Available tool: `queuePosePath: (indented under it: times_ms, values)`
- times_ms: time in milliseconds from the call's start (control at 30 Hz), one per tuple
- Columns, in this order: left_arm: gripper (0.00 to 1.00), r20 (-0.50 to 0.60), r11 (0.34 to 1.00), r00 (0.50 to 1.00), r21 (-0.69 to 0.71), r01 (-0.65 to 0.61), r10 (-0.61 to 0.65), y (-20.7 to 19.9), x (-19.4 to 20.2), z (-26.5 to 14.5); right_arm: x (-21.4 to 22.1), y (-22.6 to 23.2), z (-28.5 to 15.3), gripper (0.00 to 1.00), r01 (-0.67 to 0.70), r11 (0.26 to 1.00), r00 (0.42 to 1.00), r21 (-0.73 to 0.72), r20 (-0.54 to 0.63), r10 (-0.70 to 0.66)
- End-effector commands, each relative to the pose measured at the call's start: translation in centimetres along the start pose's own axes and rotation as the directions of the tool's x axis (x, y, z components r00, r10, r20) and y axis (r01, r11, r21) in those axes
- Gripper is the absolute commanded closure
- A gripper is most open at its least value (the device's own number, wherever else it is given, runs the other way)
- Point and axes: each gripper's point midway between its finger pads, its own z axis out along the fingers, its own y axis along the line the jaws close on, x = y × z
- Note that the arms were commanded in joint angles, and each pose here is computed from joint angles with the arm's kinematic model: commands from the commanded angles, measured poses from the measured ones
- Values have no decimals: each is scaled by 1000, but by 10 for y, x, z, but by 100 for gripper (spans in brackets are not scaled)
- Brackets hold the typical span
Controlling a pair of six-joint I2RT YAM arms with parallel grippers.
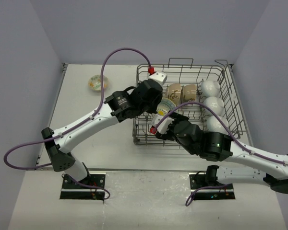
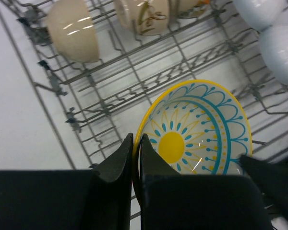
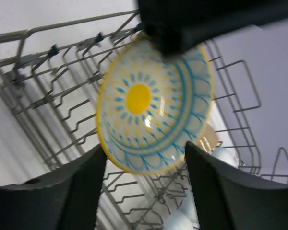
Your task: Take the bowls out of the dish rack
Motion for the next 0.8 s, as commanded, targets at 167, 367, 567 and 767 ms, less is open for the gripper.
queuePosePath:
  times_ms: [167,367,567,767]
  values:
    - [100,288,937,935,-217,276,-209,116,-65,-45,-12,-73,-42,11,-262,921,958,289,193,213]
    - [100,515,773,770,-283,568,-377,258,-105,-65,-2,-89,-68,1,-408,861,902,305,279,329]
    - [100,528,681,630,-127,722,-569,371,-110,-21,-1,-86,-85,1,-520,829,822,205,383,421]
    - [100,499,591,597,-193,783,-628,460,-91,35,6,-71,-82,1,-531,834,811,151,373,450]
